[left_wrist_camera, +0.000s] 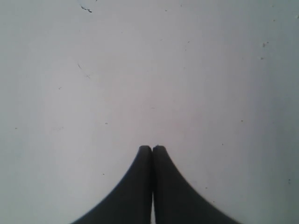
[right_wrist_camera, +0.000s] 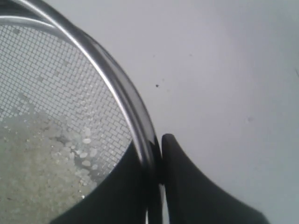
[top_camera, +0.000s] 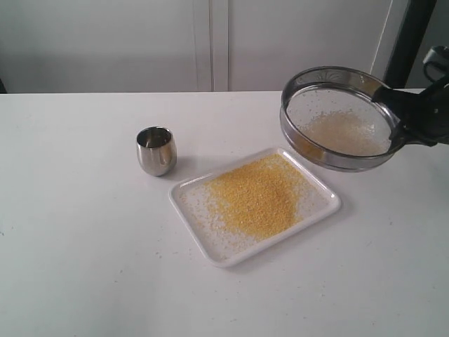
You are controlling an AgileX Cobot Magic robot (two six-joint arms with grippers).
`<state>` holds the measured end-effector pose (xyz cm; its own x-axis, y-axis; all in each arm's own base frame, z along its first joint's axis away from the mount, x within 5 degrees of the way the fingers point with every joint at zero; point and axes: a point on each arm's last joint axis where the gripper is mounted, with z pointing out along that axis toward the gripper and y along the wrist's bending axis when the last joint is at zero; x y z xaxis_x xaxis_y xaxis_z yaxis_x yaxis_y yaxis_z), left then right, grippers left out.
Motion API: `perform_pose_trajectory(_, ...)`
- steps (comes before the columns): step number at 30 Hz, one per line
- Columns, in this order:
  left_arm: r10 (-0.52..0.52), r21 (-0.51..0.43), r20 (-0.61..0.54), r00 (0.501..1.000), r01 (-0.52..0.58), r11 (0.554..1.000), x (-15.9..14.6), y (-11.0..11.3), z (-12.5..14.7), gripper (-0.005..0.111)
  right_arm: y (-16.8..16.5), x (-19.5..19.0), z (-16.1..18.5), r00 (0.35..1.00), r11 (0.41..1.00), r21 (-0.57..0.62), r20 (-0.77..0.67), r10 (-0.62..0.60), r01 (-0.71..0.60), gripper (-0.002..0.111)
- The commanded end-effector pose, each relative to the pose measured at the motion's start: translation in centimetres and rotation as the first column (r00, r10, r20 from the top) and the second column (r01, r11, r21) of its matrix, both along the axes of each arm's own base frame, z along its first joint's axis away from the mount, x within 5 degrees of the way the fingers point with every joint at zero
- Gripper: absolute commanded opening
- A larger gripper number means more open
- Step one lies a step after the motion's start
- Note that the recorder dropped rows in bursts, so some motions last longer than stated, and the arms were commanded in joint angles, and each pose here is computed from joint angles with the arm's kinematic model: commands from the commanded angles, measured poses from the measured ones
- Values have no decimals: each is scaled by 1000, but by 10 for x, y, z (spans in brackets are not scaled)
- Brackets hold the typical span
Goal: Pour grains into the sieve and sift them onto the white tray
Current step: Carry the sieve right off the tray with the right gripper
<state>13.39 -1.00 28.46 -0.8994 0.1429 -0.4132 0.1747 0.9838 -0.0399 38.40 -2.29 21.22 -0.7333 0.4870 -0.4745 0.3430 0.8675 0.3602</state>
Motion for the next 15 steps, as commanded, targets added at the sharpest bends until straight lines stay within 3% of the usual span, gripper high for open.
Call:
perform_pose_trajectory(1,-4,-2,-3,1000,4,1000,-2,0,-1,0,-6,22,-2,994,997,29,72,-78,77,0)
perform_pose_trajectory(15,-4,-2,-3,1000,4,1000,-2,0,-1,0,-19,49,-47,980,989,-12,136,-145,148,0)
